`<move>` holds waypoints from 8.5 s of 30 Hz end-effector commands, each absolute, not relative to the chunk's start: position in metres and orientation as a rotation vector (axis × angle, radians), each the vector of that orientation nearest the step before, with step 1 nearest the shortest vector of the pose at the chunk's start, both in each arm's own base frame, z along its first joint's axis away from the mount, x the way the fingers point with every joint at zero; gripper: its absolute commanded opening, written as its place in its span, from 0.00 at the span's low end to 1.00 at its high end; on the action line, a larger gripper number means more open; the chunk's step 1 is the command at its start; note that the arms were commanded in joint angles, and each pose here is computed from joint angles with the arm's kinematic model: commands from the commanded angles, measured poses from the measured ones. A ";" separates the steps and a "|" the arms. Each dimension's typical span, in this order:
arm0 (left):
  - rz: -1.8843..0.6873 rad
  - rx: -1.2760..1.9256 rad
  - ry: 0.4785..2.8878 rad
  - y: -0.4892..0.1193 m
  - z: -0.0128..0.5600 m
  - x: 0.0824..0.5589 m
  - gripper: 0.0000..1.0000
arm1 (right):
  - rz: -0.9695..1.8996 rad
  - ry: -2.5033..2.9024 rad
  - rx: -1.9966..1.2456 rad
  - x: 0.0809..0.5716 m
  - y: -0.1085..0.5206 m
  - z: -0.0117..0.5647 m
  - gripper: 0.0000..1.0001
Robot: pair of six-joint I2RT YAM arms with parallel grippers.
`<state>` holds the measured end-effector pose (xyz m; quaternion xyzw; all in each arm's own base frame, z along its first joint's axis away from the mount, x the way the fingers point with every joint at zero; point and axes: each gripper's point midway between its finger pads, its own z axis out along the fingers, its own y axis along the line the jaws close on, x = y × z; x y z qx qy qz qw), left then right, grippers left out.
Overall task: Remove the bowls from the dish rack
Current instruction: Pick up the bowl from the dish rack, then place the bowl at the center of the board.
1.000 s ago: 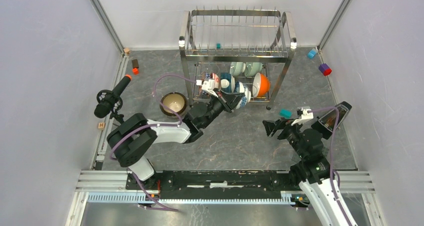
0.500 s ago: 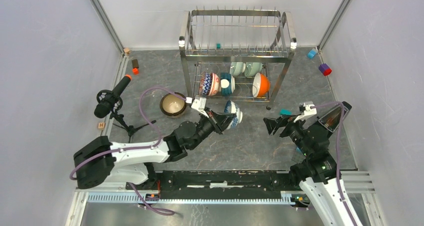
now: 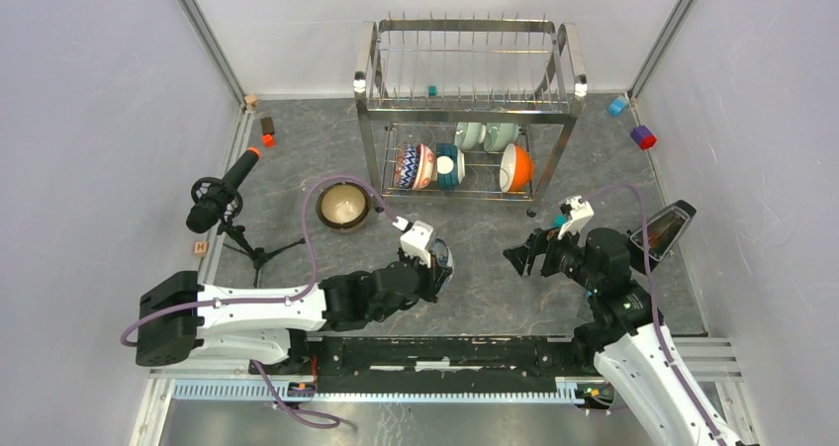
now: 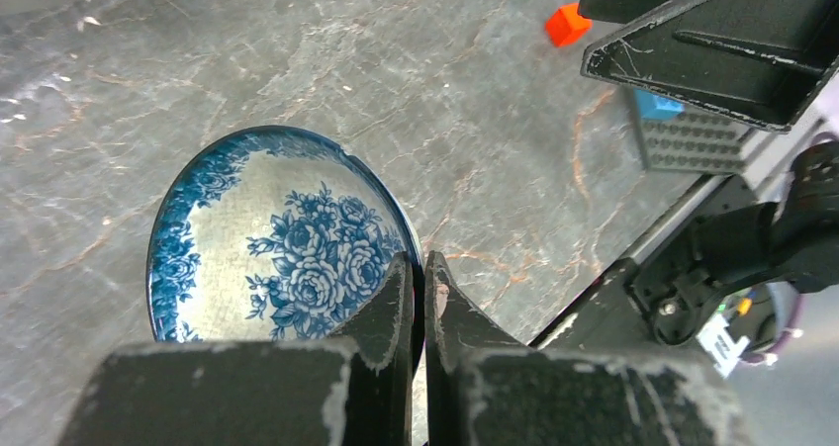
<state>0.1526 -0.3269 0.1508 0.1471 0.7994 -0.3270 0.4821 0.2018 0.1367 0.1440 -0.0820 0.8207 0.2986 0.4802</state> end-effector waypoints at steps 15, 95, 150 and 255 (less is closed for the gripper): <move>-0.247 0.669 1.895 -0.300 0.124 0.148 0.02 | 0.735 2.037 -0.362 0.205 0.177 0.157 0.88; -0.486 0.721 1.834 -0.306 0.152 0.089 1.00 | 0.485 2.278 -0.730 0.159 0.227 0.083 0.00; -0.682 0.175 2.310 -0.359 0.078 0.114 0.02 | 0.490 2.303 -0.514 0.146 0.193 0.059 0.26; -0.519 0.089 1.969 -0.205 0.135 0.149 0.97 | -0.095 2.178 0.849 0.462 -0.116 0.074 0.27</move>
